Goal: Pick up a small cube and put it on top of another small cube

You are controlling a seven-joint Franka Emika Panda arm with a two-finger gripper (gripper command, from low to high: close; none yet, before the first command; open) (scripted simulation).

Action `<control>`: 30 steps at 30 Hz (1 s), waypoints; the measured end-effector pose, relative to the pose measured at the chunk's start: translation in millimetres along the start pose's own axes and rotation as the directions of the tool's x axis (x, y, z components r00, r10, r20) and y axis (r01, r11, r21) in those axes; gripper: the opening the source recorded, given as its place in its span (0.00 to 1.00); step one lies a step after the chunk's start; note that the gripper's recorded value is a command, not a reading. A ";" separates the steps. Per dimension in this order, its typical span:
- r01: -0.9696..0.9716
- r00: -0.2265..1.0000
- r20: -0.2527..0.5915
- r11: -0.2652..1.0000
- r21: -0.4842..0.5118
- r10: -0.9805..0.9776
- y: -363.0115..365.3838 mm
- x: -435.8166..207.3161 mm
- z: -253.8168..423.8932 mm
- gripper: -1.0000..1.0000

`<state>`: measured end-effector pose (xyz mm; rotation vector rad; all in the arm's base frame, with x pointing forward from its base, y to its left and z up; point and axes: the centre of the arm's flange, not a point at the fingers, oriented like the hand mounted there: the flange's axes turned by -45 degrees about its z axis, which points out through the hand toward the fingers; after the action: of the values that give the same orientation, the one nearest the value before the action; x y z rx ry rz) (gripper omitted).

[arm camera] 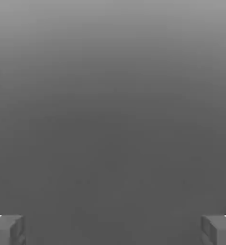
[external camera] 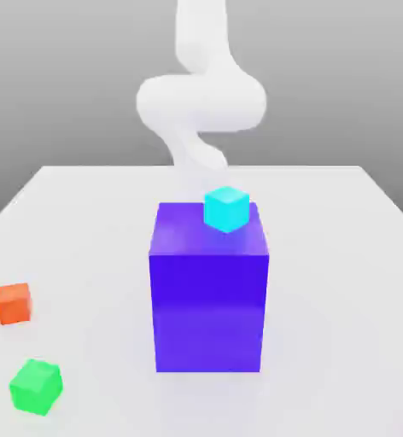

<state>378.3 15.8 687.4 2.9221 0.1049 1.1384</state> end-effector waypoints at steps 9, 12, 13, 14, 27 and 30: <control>0.279 0.938 0.180 0.952 0.124 -0.298 -71.4 2.8 145.0 0.50; 0.361 0.891 0.223 0.915 0.179 -0.395 -99.7 -7.6 191.5 0.50; 0.387 0.873 0.236 0.900 0.199 -0.428 -109.5 -12.4 206.7 0.50; 0.413 0.853 0.247 0.884 0.219 -0.459 -119.5 -17.8 221.8 0.50; 0.639 0.501 0.297 0.579 0.507 -0.813 -251.4 -147.7 394.6 0.50; 0.658 0.403 0.281 0.489 0.573 -0.871 -278.6 -192.3 426.4 0.50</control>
<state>508.3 290.4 235.6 2.6519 1.6661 0.0839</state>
